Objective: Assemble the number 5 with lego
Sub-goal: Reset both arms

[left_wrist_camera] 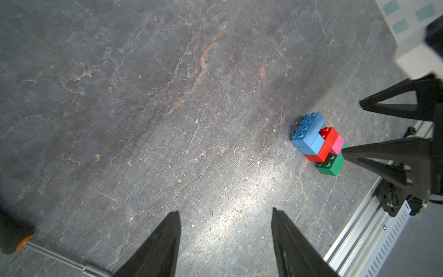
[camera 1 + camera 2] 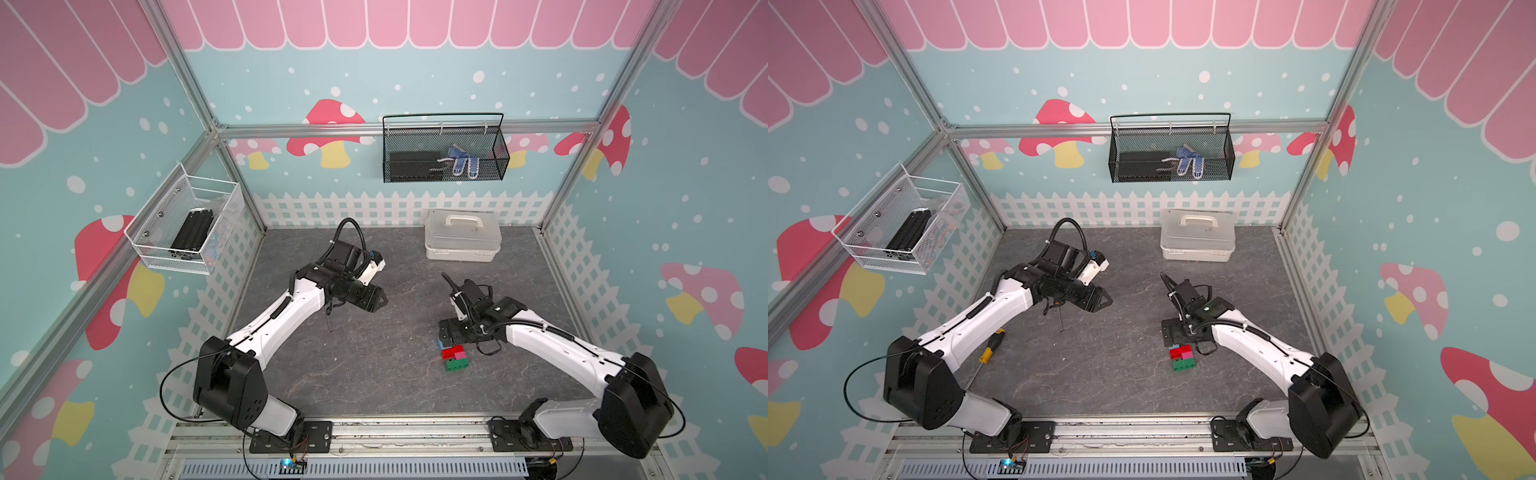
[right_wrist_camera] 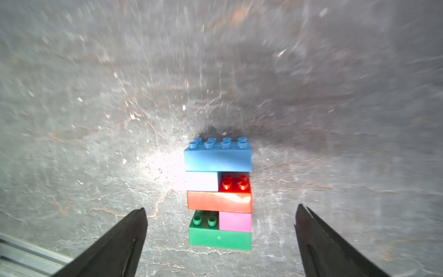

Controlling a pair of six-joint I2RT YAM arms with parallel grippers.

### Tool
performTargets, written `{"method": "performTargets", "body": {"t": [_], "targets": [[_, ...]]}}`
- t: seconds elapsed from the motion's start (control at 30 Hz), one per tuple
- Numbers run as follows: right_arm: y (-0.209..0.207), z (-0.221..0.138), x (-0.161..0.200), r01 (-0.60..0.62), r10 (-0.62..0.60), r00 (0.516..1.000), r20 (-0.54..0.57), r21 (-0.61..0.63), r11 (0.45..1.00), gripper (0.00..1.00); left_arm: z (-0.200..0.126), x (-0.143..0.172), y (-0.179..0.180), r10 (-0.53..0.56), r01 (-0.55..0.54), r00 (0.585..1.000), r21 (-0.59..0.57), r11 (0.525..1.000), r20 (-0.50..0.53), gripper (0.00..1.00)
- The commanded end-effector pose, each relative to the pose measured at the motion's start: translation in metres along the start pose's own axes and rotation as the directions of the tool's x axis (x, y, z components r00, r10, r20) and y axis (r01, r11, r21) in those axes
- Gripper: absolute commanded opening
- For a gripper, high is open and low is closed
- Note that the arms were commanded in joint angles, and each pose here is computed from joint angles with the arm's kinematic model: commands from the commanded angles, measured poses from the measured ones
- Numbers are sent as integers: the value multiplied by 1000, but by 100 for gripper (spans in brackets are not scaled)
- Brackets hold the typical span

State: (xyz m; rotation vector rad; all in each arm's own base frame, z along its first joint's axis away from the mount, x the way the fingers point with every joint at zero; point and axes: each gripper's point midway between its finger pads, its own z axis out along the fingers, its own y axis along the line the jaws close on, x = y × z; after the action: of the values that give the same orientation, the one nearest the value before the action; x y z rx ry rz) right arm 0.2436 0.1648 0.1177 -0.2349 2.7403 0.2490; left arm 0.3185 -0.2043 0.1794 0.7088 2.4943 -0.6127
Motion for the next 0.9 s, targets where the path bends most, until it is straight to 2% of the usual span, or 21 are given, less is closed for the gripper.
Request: {"method": "performTargets", "body": {"t": [0.0,0.13,0.17,0.23,0.3,0.4,0.47,0.5,0.57,0.63,0.7,0.77,0.8,0.83,0.87], "targets": [[-24,-18,-5,-21,19,999,36,58,998,99,-15,-7,7,-35,37,997,-25,999,71,64],[-41,-21,-3,-86,81,995,52,84,993,98,-21,-6,10,-61,67,990,-43,997,128,65],[-49,-21,-6,-105,98,992,75,92,990,99,-23,-5,14,-65,77,984,-65,995,164,66],[-63,-26,-22,-109,83,978,190,133,985,99,-25,-3,29,-86,117,965,-113,987,248,74],[-84,-38,-46,-146,69,932,357,193,970,99,-38,-5,52,-109,181,915,-155,971,388,98],[-116,-47,-72,-209,29,842,539,276,938,99,-63,-4,94,-88,287,815,-268,919,572,99],[-142,-50,-87,-233,-43,796,604,372,898,99,-88,2,126,-51,397,719,-348,849,693,99],[-152,-51,-93,-252,-67,777,626,407,878,99,-94,9,137,-29,426,689,-373,824,724,99],[-171,-43,-101,-272,-102,752,652,447,852,99,-106,15,147,87,418,636,-437,797,767,99],[-186,-30,-104,-292,-109,725,679,448,845,99,-112,25,166,135,481,602,-493,725,787,99],[-199,-28,-111,-302,-135,702,699,463,833,99,-100,33,185,110,499,637,-517,696,763,99],[-205,-31,-120,-305,-174,646,743,461,834,99,-88,32,196,103,492,648,-519,699,754,99],[-207,-32,-121,-300,-172,645,744,454,839,99,-86,30,197,86,485,669,-522,702,738,99],[-210,-34,-124,-301,-187,622,760,453,840,99,-86,28,199,106,468,681,-541,699,725,99],[-215,-38,-123,-314,-203,600,774,461,830,99,-87,27,201,150,453,670,-561,693,727,99]]}}
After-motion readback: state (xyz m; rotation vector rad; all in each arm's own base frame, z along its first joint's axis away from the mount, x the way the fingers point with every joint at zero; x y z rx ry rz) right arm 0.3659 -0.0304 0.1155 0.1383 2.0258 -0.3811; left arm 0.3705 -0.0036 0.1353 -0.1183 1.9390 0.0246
